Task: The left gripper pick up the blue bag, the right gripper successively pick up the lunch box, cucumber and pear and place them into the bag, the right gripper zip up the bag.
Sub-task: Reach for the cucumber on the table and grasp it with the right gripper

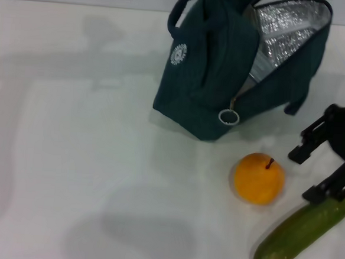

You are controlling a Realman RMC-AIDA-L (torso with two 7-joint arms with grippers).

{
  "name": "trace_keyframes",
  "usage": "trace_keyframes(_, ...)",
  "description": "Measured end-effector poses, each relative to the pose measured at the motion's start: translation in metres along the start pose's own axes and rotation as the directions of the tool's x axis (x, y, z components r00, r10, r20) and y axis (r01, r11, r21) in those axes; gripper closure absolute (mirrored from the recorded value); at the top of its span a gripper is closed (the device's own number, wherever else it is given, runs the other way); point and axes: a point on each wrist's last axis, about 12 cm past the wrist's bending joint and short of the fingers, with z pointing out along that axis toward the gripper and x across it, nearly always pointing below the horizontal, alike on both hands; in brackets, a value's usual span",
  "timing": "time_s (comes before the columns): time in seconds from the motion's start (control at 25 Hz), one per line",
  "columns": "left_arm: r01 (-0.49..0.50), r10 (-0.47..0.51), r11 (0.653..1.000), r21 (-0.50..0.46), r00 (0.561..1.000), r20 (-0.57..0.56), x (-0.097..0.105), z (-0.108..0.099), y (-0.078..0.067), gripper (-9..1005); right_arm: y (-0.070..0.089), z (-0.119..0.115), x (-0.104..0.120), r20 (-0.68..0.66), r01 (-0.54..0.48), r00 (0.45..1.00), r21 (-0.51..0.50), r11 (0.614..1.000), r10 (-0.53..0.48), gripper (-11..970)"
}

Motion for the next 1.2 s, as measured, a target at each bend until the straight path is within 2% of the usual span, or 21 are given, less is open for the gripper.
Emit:
trace_keyframes(0.24, 0.008, -0.008, 1.000, -0.005, 1.000, 0.009, 0.001, -0.002, 0.003, 961, 0.001, 0.027, -0.017, -0.121, 0.039, 0.992, -0.044, 0.998, -0.044, 228)
trace_keyframes(0.6, 0.025, -0.024, 1.000, -0.012, 0.999, 0.037, 0.000, -0.005, 0.006, 960, 0.001, 0.049, -0.025, -0.252, 0.090, 0.962, -0.062, 0.994, -0.102, 119)
trace_keyframes(0.68, 0.026, -0.025, 1.000, -0.014, 0.999, 0.040, 0.000, -0.005, 0.007, 960, 0.001, 0.055, -0.026, -0.286, 0.109, 0.950, -0.066, 0.992, -0.123, 82)
trace_keyframes(0.88, 0.028, -0.027, 0.999, -0.019, 0.998, 0.050, 0.000, -0.005, 0.008, 960, 0.001, 0.076, -0.029, -0.385, 0.170, 0.903, -0.084, 0.982, -0.190, 81)
trace_keyframes(1.2, 0.042, -0.042, 0.999, -0.009, 0.997, 0.063, 0.006, -0.006, 0.011, 960, 0.002, 0.101, -0.034, -0.470, 0.265, 0.839, -0.088, 0.960, -0.275, 83)
